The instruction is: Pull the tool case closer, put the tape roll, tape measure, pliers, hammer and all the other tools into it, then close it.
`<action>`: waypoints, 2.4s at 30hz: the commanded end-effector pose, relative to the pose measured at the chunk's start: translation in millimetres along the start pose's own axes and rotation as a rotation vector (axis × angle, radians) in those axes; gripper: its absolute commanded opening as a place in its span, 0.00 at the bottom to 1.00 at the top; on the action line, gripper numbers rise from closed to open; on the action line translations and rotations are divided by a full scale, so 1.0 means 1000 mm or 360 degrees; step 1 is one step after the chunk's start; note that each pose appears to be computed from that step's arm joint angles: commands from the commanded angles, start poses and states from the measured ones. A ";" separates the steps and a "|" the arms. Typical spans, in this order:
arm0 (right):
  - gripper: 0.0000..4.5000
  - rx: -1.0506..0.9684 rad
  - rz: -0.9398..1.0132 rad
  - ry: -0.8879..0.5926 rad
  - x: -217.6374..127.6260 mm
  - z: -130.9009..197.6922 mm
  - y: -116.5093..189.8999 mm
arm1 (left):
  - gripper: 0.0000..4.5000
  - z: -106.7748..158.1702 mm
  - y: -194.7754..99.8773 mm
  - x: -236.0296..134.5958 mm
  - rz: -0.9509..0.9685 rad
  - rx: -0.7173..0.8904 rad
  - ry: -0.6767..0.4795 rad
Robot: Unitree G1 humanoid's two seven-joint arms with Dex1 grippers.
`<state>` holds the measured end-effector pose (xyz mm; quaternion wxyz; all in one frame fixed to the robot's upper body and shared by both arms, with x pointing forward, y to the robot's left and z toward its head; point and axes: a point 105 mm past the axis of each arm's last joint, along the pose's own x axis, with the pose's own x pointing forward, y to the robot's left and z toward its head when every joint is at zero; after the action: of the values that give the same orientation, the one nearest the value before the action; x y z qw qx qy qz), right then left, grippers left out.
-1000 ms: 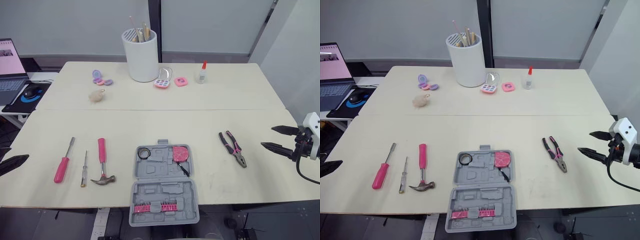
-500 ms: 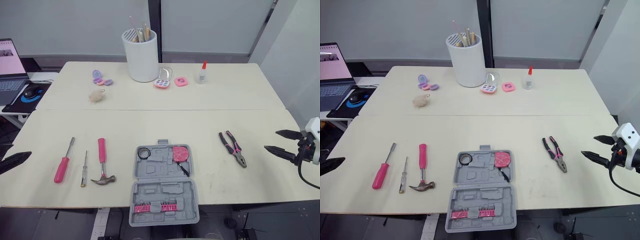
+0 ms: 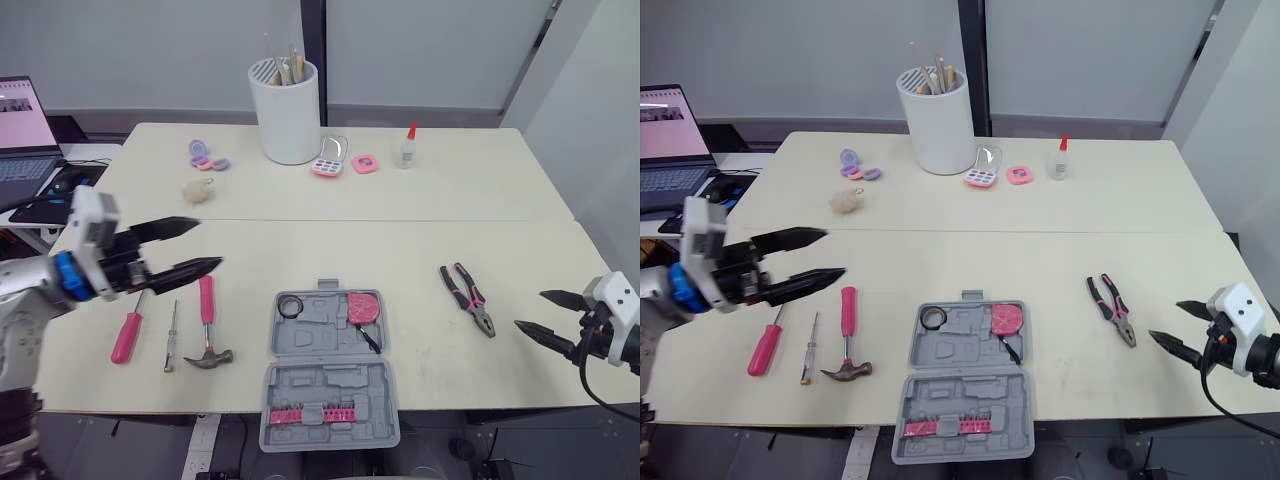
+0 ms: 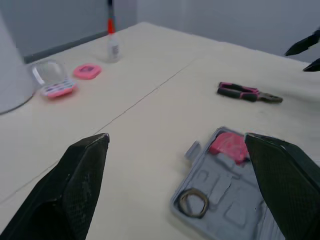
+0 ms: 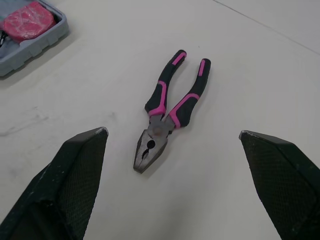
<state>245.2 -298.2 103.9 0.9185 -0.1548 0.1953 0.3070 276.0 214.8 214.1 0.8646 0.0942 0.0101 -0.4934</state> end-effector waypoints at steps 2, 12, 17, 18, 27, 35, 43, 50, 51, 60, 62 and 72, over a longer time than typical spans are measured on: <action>1.00 -0.0005 -0.0023 -0.0061 -0.005 0.006 0.015 | 1.00 0.022 -0.060 0.056 -0.0453 0.0180 -0.0081; 1.00 0.0010 -0.0077 -0.0056 0.015 -0.010 0.031 | 1.00 0.023 -0.099 0.077 -0.0725 0.0447 -0.0034; 1.00 -0.0011 -0.0164 -0.0058 0.037 -0.020 0.026 | 1.00 0.021 -0.100 0.078 -0.0702 0.0436 -0.0042; 1.00 -0.0002 -0.0193 -0.0052 0.042 -0.024 0.024 | 1.00 0.021 -0.100 0.078 -0.0695 0.0430 -0.0047; 1.00 0.0119 -0.0281 0.0025 0.078 -0.043 0.011 | 1.00 0.018 -0.097 0.073 -0.0658 0.0430 -0.0004; 1.00 0.0126 -0.0290 0.0085 0.092 -0.048 0.013 | 1.00 0.018 -0.094 0.072 -0.0632 0.0437 0.0013; 0.96 0.0177 -0.0326 0.0084 0.101 -0.049 0.015 | 1.00 0.017 -0.096 0.073 -0.0633 0.0433 0.0007; 0.54 0.0191 -0.0334 0.0097 0.101 -0.050 0.017 | 1.00 0.016 -0.096 0.072 -0.0627 0.0427 0.0010; 0.49 0.0197 -0.0336 0.0100 0.101 -0.050 0.017 | 1.00 0.016 -0.096 0.072 -0.0626 0.0424 0.0008; 0.28 0.0180 -0.0324 0.0099 0.100 -0.049 0.022 | 1.00 0.016 -0.096 0.073 -0.0615 0.0399 0.0004; 0.28 0.0158 -0.0317 0.0088 0.100 -0.046 0.022 | 1.00 0.016 -0.095 0.072 -0.0608 0.0390 0.0002; 0.28 -0.0282 -0.0024 -0.0039 0.091 0.023 0.028 | 1.00 0.011 -0.067 0.047 -0.0386 0.0339 -0.0101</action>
<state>295.4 -239.7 47.5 0.9147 -0.2099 0.2041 0.2785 242.9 133.1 200.2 0.7829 0.1498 -0.0395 -0.6025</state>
